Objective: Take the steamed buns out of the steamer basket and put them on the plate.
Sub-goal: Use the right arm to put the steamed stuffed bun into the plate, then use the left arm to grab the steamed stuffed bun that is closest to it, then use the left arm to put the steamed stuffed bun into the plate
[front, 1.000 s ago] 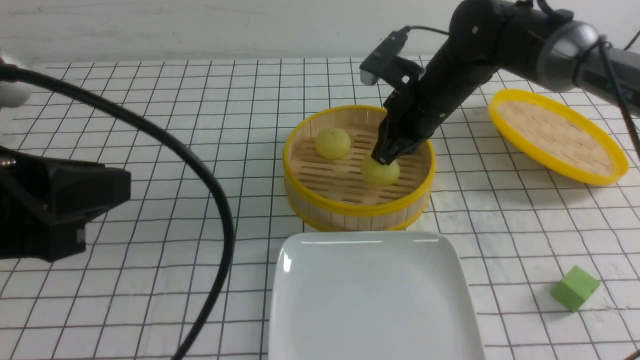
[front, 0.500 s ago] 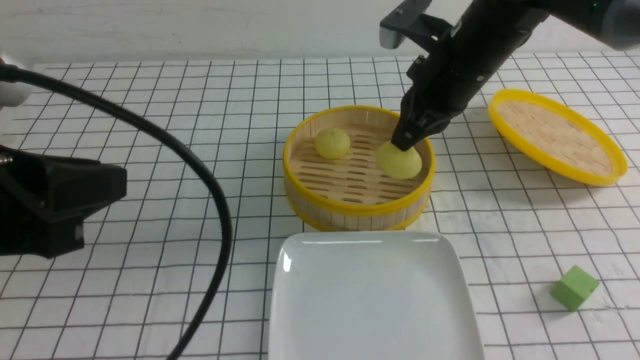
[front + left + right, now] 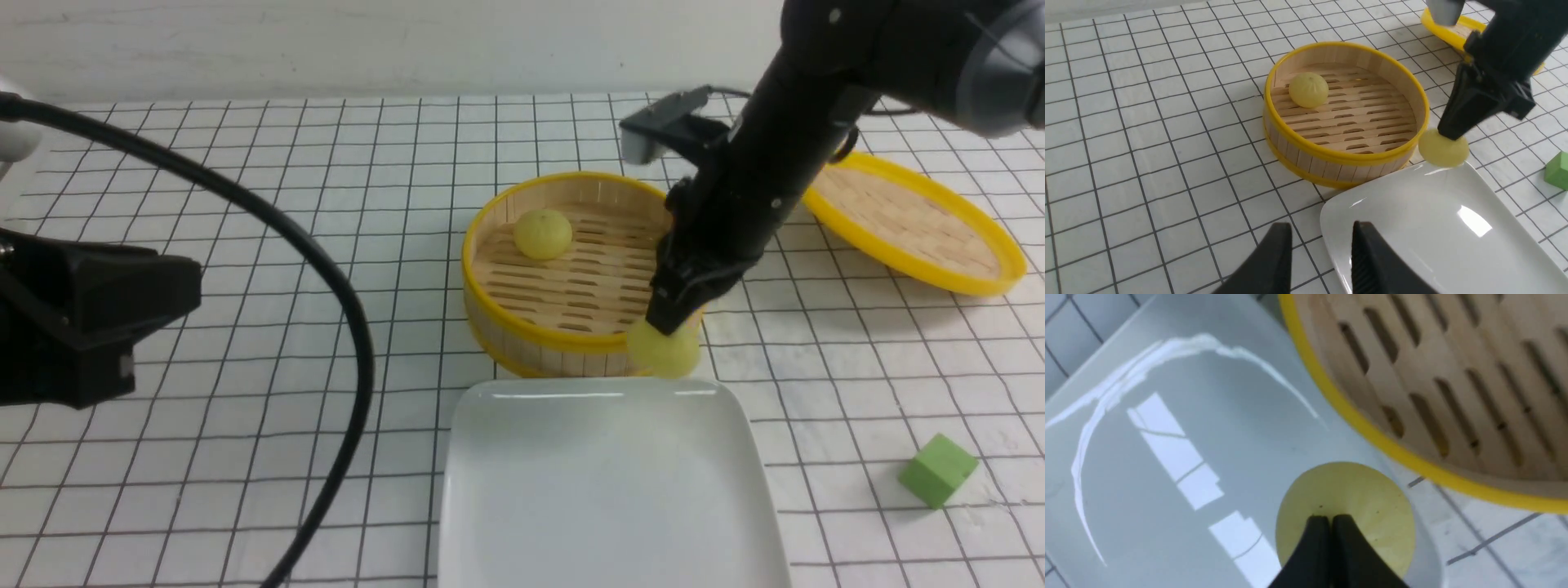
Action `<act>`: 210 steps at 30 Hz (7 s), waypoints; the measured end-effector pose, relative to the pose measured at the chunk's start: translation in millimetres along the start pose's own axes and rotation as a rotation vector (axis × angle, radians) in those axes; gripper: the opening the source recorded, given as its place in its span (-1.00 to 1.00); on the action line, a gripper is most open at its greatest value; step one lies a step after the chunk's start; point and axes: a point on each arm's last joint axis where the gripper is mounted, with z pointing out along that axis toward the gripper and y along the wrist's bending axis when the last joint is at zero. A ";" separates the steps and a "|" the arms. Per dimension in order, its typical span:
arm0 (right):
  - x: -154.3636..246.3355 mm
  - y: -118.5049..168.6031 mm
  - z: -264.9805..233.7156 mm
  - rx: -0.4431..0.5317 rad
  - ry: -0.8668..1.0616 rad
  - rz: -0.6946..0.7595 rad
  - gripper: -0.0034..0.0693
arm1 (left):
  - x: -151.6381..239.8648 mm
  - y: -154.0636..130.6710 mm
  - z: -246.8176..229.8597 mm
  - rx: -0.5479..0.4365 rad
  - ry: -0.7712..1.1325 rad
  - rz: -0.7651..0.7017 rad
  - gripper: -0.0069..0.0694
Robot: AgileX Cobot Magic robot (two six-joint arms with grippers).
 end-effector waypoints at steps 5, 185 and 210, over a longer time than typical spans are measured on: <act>15.3 12.5 27.5 -0.032 0.104 -0.007 -0.90 | 0.2 0.3 0.0 -0.003 0.002 0.004 -0.19; 303.4 187.0 -189.1 0.491 -0.593 -0.007 0.26 | -15.4 -13.0 405.4 0.084 0.390 0.196 0.16; 303.7 187.0 -188.9 0.490 -0.588 -0.007 0.26 | -104.6 -25.9 301.5 0.085 0.285 0.241 -0.76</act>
